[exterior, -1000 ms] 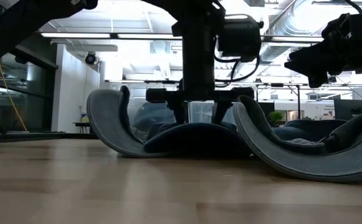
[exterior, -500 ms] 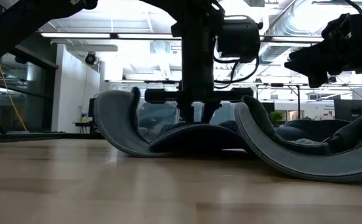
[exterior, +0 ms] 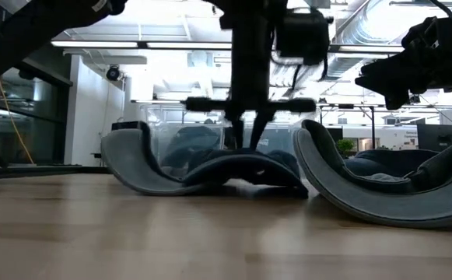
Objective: Pick & Place hat
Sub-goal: Put the left blue cap into the left transparent bin
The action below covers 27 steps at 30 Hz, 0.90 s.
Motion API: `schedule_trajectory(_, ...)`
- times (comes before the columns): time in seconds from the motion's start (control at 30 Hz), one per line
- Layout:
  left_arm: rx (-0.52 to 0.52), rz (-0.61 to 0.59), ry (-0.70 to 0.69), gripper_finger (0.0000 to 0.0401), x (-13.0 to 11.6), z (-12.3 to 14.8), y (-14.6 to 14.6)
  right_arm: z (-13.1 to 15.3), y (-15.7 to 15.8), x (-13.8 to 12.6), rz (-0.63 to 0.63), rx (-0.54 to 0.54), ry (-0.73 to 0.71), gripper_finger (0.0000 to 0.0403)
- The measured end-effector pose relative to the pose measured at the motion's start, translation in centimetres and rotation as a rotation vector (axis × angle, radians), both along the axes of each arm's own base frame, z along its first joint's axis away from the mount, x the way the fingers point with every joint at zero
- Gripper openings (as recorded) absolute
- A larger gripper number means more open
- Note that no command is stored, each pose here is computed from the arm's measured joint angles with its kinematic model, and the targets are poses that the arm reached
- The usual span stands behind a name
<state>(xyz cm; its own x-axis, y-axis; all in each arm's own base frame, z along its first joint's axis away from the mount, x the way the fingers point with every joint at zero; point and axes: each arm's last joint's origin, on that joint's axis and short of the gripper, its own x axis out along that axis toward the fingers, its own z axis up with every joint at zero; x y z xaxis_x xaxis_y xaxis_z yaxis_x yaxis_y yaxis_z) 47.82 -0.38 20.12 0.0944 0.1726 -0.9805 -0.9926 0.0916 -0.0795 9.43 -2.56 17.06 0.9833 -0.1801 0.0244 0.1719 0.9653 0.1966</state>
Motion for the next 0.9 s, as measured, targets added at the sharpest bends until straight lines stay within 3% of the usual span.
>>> schedule_trajectory(0.17, 0.029, -0.031, 0.001, 0.0, -0.4, 2.8, 0.0, 0.0, 0.0, 0.0, 0.0, 0.0, 0.0, 0.0165)
schedule_trajectory(0.43, -0.001, -0.052, -0.021, 0.0, -0.8, 3.9, -1.1, 0.0, 0.0, 0.0, 0.0, 0.0, 0.001, 0.0165)
schedule_trajectory(0.9, -0.022, -0.064, -0.018, 0.0, -0.7, 3.7, -1.7, 0.0, 0.0, 0.0, 0.0, 0.002, 0.006, 0.0165)
